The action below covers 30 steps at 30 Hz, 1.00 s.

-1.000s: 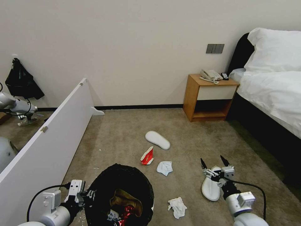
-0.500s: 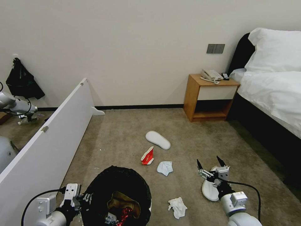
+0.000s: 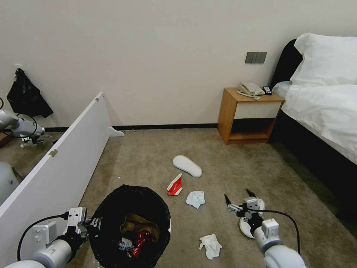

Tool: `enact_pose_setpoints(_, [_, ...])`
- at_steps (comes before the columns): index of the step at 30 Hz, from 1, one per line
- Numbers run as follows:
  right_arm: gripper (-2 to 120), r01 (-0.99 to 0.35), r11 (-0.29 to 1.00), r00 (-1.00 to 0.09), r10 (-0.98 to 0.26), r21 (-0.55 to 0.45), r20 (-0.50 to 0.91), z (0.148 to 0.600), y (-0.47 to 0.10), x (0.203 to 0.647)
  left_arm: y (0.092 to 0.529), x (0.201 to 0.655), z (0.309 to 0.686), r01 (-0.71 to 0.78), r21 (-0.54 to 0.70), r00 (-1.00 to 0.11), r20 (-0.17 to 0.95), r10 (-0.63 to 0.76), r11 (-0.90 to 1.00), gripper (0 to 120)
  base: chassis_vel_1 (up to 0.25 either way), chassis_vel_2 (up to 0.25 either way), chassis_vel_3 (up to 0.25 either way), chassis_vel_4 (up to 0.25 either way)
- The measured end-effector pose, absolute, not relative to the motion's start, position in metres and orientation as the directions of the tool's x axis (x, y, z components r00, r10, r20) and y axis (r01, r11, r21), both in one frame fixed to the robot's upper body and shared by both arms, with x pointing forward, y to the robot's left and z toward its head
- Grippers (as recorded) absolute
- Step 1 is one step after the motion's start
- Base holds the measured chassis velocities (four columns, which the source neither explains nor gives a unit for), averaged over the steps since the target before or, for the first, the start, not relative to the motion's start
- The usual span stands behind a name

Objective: Pick up the trash bin, then pick up the garbage from the floor and place it into the trash bin.

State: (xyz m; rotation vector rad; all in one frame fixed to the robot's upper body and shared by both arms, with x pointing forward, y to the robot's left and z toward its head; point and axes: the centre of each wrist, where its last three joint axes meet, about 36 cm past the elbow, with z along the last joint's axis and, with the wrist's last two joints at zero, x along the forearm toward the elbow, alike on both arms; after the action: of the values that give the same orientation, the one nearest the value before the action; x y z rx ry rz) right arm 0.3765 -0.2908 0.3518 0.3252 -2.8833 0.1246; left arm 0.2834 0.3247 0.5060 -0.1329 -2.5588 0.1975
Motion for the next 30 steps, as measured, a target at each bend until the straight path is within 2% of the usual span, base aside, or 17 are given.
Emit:
enact_pose_setpoints(6, [100, -0.233, 0.972, -0.889, -0.226, 0.033, 0.398, 0.346, -0.296, 0.382, 0.323, 0.287, 0.506, 0.066, -0.158, -0.84, 0.525, 0.14, 0.985, 3, 0.0, 0.0, 0.0, 0.0])
enact_pose_setpoints(8, [100, -0.236, 0.965, -0.82, -0.262, 0.117, 0.509, 0.341, -0.297, 0.383, 0.323, 0.29, 0.509, 0.075, -0.145, -0.842, 0.52, 0.141, 0.987, 3, 0.0, 0.0, 0.0, 0.0])
enact_pose_setpoints(11, [100, -0.243, 0.961, -0.782, -0.275, 0.133, 0.559, 0.335, -0.302, 0.383, 0.324, 0.291, 0.509, 0.08, -0.138, -0.842, 0.52, 0.141, 0.987, 3, 0.0, 0.0, 0.0, 0.0])
enact_pose_setpoints(13, [100, -0.26, 0.961, -0.71, -0.258, 0.097, 0.655, 0.31, -0.303, 0.384, 0.322, 0.291, 0.511, 0.087, -0.128, -0.843, 0.519, 0.142, 0.988, 3, 0.0, 0.0, 0.0, 0.0])
enact_pose_setpoints(21, [100, -0.237, 0.951, -0.6, -0.304, 0.198, 0.74, 0.289, -0.264, 0.399, 0.32, 0.288, 0.511, 0.09, -0.108, -0.838, 0.529, 0.134, 0.99, 3, 0.0, 0.0, 0.0, 0.0])
enact_pose_setpoints(28, [100, -0.203, 0.957, -0.517, -0.286, 0.209, 0.807, 0.286, -0.247, 0.414, 0.319, 0.288, 0.511, 0.087, -0.1, -0.836, 0.534, 0.127, 0.991, 3, 0.0, 0.0, 0.0, 0.0])
enact_pose_setpoints(30, [100, -0.172, 0.963, -0.457, -0.265, 0.208, 0.849, 0.286, -0.239, 0.42, 0.319, 0.288, 0.512, 0.089, -0.097, -0.836, 0.534, 0.127, 0.991, 3, 0.0, 0.0, 0.0, 0.0])
